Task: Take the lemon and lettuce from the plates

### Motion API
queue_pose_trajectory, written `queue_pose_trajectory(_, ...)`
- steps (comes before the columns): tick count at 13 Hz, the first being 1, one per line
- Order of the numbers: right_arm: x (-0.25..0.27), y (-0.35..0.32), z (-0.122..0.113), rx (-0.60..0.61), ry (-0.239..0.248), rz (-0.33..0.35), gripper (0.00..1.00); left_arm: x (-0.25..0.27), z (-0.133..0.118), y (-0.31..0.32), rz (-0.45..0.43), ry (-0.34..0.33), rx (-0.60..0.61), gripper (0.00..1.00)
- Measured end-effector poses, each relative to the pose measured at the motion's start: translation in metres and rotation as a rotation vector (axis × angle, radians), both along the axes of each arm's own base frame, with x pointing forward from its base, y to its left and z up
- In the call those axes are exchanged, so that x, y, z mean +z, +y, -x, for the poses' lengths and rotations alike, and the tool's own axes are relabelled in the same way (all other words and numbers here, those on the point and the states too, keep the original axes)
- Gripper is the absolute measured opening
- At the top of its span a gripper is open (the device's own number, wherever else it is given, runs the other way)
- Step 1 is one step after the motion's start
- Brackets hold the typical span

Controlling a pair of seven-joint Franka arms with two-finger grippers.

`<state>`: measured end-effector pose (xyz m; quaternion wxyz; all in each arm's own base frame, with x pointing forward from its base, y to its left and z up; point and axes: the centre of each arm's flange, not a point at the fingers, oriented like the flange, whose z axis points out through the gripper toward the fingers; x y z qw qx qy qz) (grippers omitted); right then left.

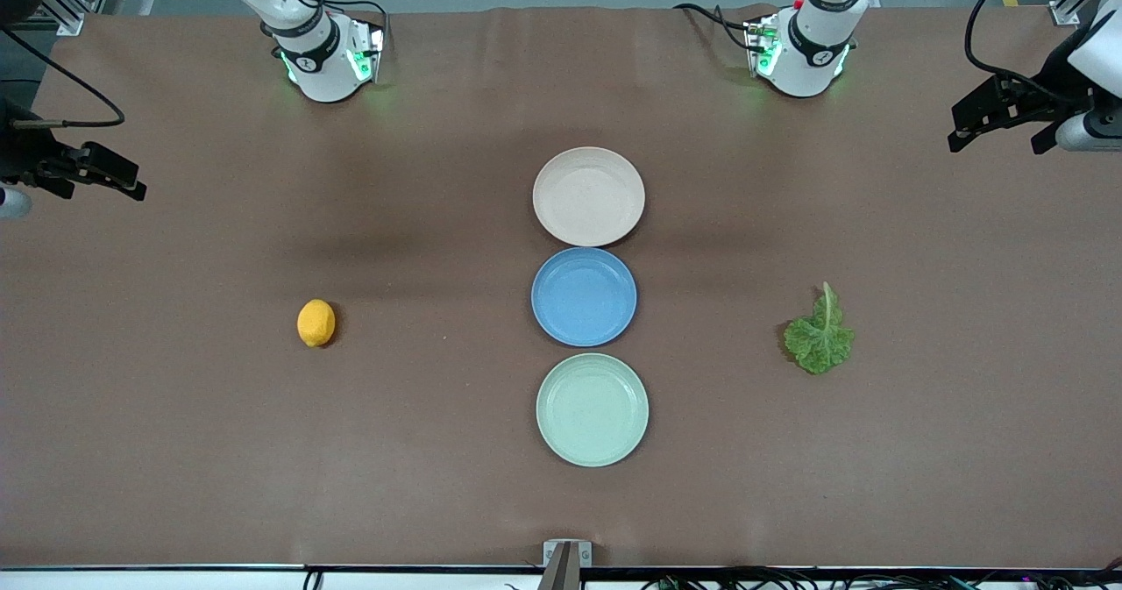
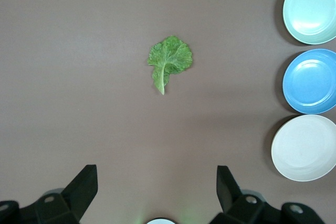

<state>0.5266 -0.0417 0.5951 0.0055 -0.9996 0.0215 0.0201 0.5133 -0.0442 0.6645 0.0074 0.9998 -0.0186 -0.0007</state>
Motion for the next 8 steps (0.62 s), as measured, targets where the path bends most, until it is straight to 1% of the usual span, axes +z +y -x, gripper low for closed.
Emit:
queue_pose_trajectory(4, 0.013, -0.001, 0.011, 0.002, -0.020, -0.001, 1.00, 0.001, 0.000, 0.002, 0.000, -0.001, 0.004, 1.00)
queue_pose_trajectory(8, 0.016, 0.000, 0.013, 0.004, -0.025, -0.001, 1.00, 0.006, 0.000, 0.003, 0.001, -0.013, 0.006, 1.00)
